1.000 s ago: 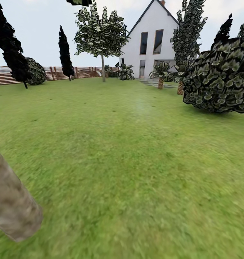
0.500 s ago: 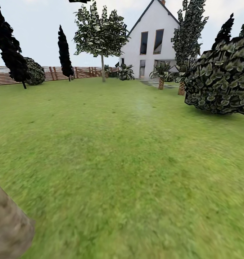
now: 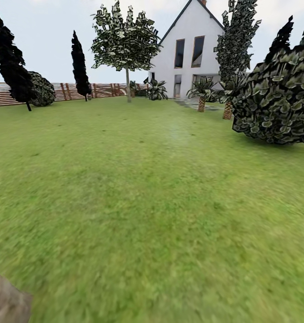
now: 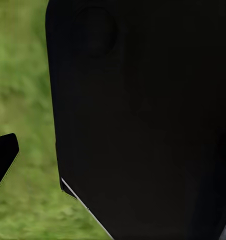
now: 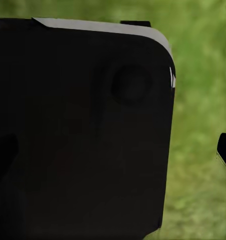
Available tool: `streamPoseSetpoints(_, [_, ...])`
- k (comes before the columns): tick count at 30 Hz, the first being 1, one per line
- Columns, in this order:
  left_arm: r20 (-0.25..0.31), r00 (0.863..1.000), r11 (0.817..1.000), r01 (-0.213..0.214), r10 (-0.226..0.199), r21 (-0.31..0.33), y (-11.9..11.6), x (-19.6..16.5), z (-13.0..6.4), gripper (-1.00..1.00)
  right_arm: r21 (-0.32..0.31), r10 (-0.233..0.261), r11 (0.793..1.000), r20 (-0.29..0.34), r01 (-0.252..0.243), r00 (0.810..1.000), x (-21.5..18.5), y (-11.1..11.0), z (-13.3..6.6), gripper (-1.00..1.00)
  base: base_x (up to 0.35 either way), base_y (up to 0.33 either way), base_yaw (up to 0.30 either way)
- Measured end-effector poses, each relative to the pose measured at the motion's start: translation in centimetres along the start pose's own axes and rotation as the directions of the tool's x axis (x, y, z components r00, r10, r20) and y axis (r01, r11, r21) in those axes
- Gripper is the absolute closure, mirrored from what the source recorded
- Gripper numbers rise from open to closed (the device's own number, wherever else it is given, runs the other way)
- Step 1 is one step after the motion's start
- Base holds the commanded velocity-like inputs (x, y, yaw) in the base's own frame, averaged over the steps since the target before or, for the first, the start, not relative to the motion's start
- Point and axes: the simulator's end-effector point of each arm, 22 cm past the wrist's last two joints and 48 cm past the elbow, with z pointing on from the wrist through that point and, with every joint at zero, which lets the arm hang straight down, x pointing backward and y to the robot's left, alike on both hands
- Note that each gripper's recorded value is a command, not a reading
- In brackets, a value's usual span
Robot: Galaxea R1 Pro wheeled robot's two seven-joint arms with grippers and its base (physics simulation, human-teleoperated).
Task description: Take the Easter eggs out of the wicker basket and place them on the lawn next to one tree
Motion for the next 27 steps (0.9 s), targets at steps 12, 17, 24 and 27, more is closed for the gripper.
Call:
streamPoseSetpoints(12, [-0.001,1.0,1.0,0.0,0.0,0.0,0.0,0.07,0.0,-1.0,0.0,0.0,1.0,-0.001,0.0,1.0,0.03,0.0,0.0,-1.0,0.338,0.0,0.0])
streamPoseSetpoints(17, [0.0,1.0,1.0,0.0,0.0,0.0,0.0,0.02,0.0,-1.0,0.0,0.0,1.0,-0.001,0.0,1.0,0.04,0.0,0.0,-1.0,0.338,0.0,0.0])
streamPoseSetpoints(24, [-0.001,1.0,1.0,-0.001,0.001,0.0,0.0,0.06,0.0,-1.0,0.001,0.0,1.0,-0.001,0.0,1.0,0.04,-0.06,0.0,-1.0,0.338,0.0,0.035])
streamPoseSetpoints(27, [-0.001,1.0,1.0,0.0,0.0,0.0,0.0,0.05,0.0,-1.0,0.001,0.0,1.0,-0.001,0.0,1.0,0.04,-0.04,0.0,-1.0,0.338,0.0,0.073])
